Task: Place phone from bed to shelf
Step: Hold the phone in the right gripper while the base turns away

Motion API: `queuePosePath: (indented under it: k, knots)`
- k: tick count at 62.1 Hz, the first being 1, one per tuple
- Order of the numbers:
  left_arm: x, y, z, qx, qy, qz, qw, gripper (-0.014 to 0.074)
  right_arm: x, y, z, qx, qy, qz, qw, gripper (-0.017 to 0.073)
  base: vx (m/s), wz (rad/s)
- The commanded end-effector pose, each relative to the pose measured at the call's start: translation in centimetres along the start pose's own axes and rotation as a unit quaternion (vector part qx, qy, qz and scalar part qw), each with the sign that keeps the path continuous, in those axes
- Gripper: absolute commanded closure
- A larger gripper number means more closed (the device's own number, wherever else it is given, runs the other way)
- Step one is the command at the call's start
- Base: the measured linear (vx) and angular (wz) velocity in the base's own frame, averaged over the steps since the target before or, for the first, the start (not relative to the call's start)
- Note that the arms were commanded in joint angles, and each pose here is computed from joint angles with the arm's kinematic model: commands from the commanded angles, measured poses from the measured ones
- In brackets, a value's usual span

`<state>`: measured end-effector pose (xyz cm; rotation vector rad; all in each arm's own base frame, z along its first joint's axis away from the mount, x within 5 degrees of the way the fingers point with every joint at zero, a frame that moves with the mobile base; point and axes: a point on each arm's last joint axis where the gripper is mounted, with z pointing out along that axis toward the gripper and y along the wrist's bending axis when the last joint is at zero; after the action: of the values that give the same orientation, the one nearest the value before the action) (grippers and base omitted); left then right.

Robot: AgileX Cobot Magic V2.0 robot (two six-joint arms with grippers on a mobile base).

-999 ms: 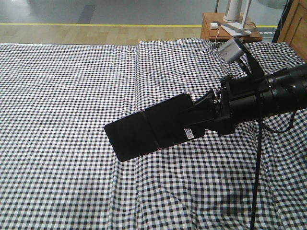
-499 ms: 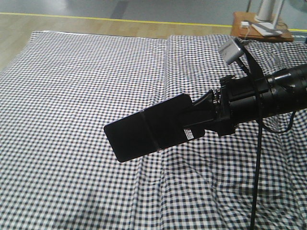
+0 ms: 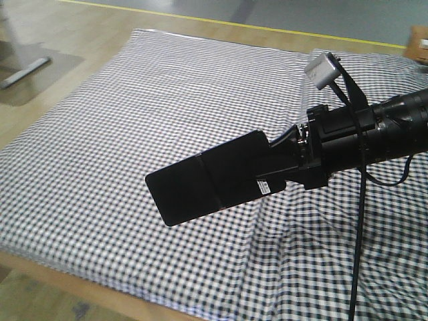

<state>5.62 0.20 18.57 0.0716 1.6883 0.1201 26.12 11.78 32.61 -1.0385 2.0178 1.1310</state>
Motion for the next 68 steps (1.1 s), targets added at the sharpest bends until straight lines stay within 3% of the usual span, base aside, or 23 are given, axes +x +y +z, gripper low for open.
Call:
queuePosePath:
  k: [1, 68]
  knots:
    - [-1.42, 0.16, -0.3, -0.005, -0.053, -0.007, 0.999, 0.0592, -1.41, 2.19, -1.07, -0.044, -0.037, -0.015, 0.998, 0.0561, -0.15, 0.54]
    - [-1.42, 0.16, -0.3, -0.005, -0.053, -0.007, 0.999, 0.0592, -1.41, 2.19, -1.07, -0.044, -0.037, -0.015, 0.998, 0.0561, -0.15, 0.7]
